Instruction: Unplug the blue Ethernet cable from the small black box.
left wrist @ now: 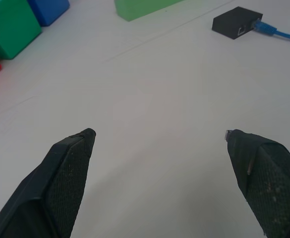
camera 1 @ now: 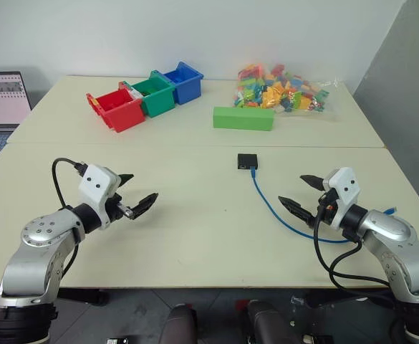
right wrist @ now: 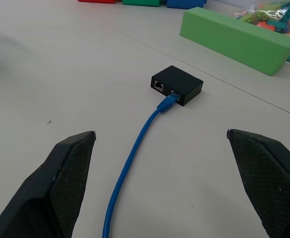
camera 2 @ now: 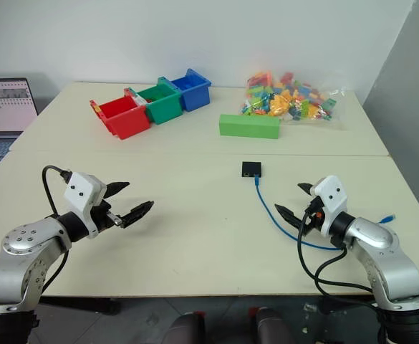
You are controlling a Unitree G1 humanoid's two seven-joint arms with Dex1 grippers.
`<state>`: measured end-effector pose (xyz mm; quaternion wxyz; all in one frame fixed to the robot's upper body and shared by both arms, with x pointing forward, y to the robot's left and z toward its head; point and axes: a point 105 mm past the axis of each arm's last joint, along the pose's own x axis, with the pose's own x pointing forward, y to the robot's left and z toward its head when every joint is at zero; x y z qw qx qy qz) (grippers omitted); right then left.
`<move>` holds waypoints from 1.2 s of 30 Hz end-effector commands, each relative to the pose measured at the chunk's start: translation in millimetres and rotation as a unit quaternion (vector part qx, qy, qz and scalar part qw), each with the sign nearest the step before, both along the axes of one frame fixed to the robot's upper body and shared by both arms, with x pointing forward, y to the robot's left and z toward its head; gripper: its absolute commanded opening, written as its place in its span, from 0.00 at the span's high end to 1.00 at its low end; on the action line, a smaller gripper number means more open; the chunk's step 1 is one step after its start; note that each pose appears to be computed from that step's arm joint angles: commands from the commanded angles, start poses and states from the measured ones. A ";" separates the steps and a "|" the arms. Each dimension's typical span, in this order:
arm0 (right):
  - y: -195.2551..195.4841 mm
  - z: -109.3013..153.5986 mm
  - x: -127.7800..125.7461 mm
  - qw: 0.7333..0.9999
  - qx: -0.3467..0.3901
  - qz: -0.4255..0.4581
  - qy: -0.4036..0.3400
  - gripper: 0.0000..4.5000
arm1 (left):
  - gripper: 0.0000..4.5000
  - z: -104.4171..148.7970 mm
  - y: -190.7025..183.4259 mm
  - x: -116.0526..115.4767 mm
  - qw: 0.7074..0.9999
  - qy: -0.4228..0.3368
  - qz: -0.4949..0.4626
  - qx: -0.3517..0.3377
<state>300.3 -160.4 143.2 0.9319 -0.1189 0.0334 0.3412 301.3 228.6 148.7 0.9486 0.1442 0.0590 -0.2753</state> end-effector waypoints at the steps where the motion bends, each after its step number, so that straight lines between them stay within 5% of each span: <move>1: -3.3 13.4 -0.4 1.000 0.001 -0.001 -0.026 0.00 | 0.00 12.6 -7.7 -5.1 1.000 -0.023 -0.021 0.003; 13: 3.3 10.4 4.4 1.000 0.002 -0.004 -0.022 0.00 | 0.00 7.5 -8.2 -8.5 1.000 -0.011 -0.024 0.013; 19: 21.2 -6.9 24.3 0.999 -0.010 -0.046 -0.011 0.00 | 0.00 -1.7 -25.0 -20.1 0.995 0.045 -0.093 0.008; 30: 91.5 -32.9 89.2 0.986 0.034 -0.162 0.033 0.00 | 0.00 9.0 -55.9 -24.3 0.983 0.032 -0.183 0.007; 36: 92.9 -44.5 101.6 0.972 0.029 -0.227 0.048 0.00 | 0.00 11.5 -55.4 -22.7 0.984 0.024 -0.179 0.006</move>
